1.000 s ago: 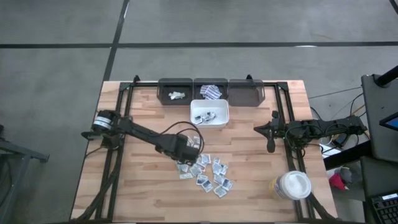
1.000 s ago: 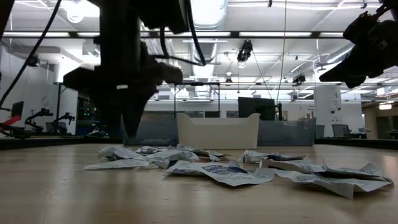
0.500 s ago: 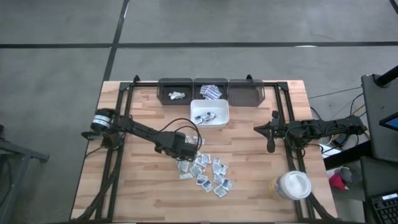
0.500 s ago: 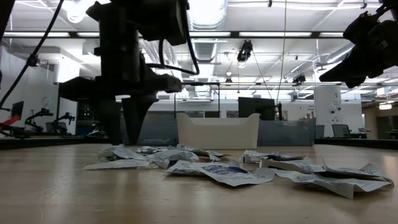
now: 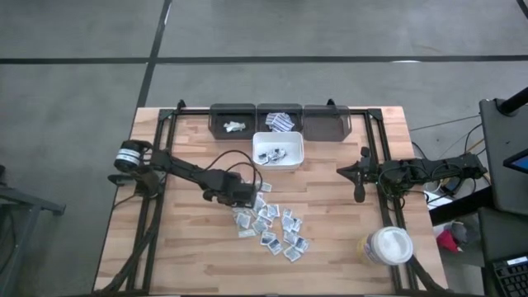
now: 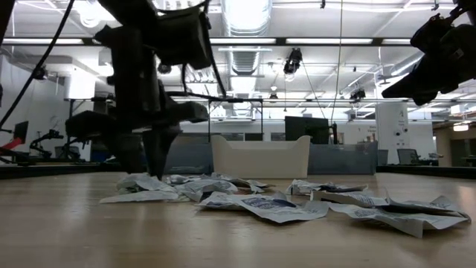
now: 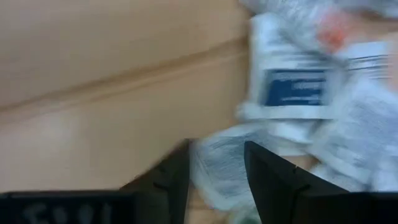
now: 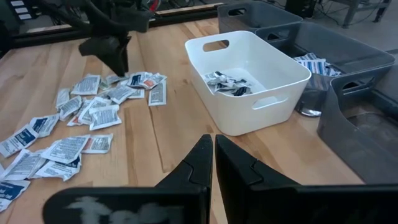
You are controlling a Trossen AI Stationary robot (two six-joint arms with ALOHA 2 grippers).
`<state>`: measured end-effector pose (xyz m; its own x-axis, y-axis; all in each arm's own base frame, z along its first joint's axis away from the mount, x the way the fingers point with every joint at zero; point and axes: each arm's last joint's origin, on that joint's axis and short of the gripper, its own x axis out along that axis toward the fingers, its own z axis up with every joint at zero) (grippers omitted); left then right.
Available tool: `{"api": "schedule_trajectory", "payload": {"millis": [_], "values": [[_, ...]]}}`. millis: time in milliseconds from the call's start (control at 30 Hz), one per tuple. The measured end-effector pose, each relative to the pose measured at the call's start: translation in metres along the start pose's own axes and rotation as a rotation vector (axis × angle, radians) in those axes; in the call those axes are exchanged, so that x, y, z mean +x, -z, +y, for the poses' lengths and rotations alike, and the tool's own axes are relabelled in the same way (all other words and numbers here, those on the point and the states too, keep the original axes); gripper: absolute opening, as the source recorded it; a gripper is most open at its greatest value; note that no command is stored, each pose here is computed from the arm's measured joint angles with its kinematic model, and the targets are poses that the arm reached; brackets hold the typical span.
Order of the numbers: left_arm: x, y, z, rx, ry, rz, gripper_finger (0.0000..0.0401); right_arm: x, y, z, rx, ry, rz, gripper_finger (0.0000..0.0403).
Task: Pick & Place First Aid Supplies
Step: Put the blue alcohol pad into the white bin
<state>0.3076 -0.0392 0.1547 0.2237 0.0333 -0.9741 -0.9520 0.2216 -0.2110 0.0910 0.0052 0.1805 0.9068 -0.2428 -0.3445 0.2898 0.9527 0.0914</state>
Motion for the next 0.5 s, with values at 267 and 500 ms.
{"api": "schedule_trajectory", "payload": {"millis": [267,500], "values": [[0.012,0.003,0.014,-0.02,-0.019,0.023,0.0142,0.0,0.0,0.0,0.0,0.0,0.0,0.0018],[0.019,0.004,0.02,0.003,-0.037,0.021,0.0079,0.0,0.0,0.0,0.005,0.0,0.0,0.0018]]}}
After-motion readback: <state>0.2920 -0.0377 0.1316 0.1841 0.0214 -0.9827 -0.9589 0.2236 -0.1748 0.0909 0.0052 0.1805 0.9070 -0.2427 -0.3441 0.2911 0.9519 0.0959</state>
